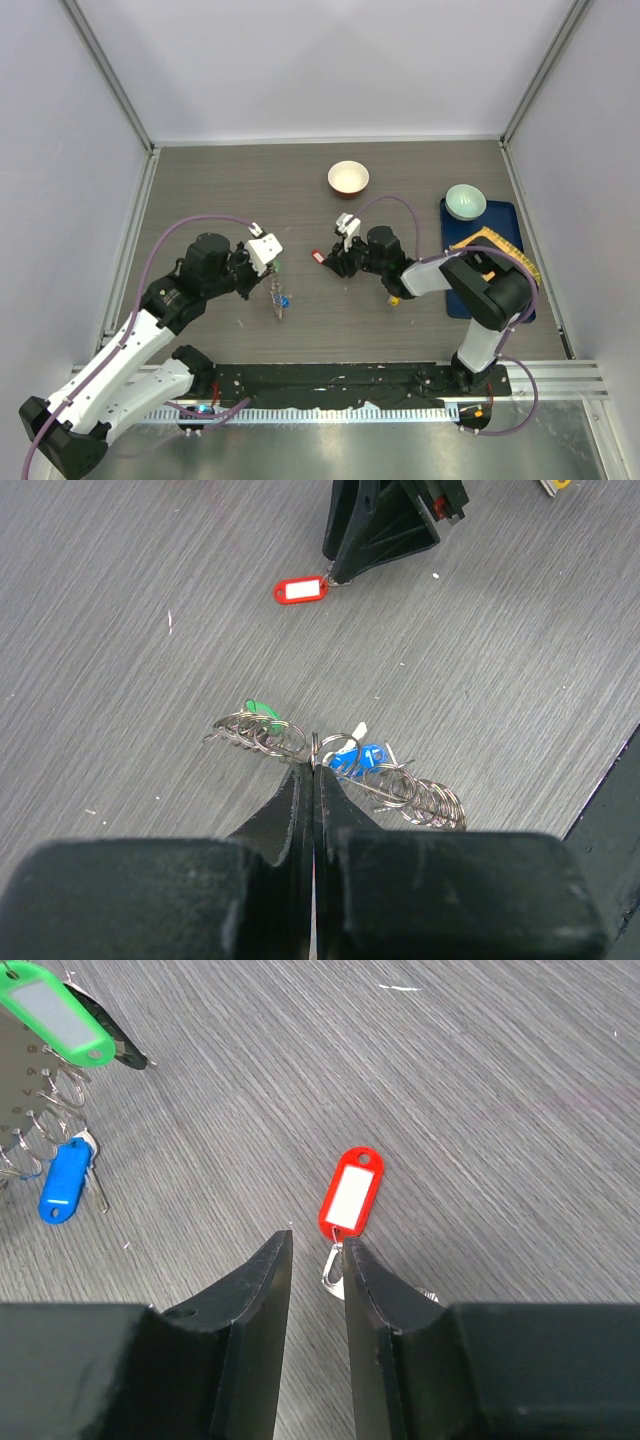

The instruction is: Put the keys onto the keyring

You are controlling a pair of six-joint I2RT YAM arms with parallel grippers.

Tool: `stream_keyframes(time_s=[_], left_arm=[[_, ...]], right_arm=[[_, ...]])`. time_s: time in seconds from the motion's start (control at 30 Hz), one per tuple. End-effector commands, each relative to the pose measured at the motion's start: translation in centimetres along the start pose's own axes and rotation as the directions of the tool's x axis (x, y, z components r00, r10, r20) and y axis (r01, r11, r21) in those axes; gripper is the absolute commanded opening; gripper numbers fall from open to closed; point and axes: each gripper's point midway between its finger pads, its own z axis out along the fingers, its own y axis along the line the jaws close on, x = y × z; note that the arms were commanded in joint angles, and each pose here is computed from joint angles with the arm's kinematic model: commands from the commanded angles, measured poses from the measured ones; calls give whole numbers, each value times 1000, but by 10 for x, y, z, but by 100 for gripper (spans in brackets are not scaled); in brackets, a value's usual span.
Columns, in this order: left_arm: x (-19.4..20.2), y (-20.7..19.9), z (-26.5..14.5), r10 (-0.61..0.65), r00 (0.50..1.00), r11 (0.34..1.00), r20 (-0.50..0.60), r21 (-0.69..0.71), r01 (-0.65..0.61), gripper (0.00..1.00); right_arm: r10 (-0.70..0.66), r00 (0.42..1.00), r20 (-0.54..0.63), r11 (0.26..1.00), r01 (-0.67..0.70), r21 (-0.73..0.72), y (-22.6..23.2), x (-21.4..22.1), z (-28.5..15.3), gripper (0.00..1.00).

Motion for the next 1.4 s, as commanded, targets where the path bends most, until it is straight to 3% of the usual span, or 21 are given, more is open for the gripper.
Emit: stream_keyframes(time_s=[0.0,1.1,1.37], left_arm=[[-21,3,1,10,997,1000,83,-5,-10,0],[-18,3,4,10,998,1000,69,0,-10,0],[-19,2,3,8,997,1000,75,-1,-8,0]], right_arm=[[-31,997,70,1000,31,6,-6,-15,5,33],[-44,996,-81,999,45,7,-16,22,17,29],[-59,993,-102,998,60,9,-19,25,19,5]])
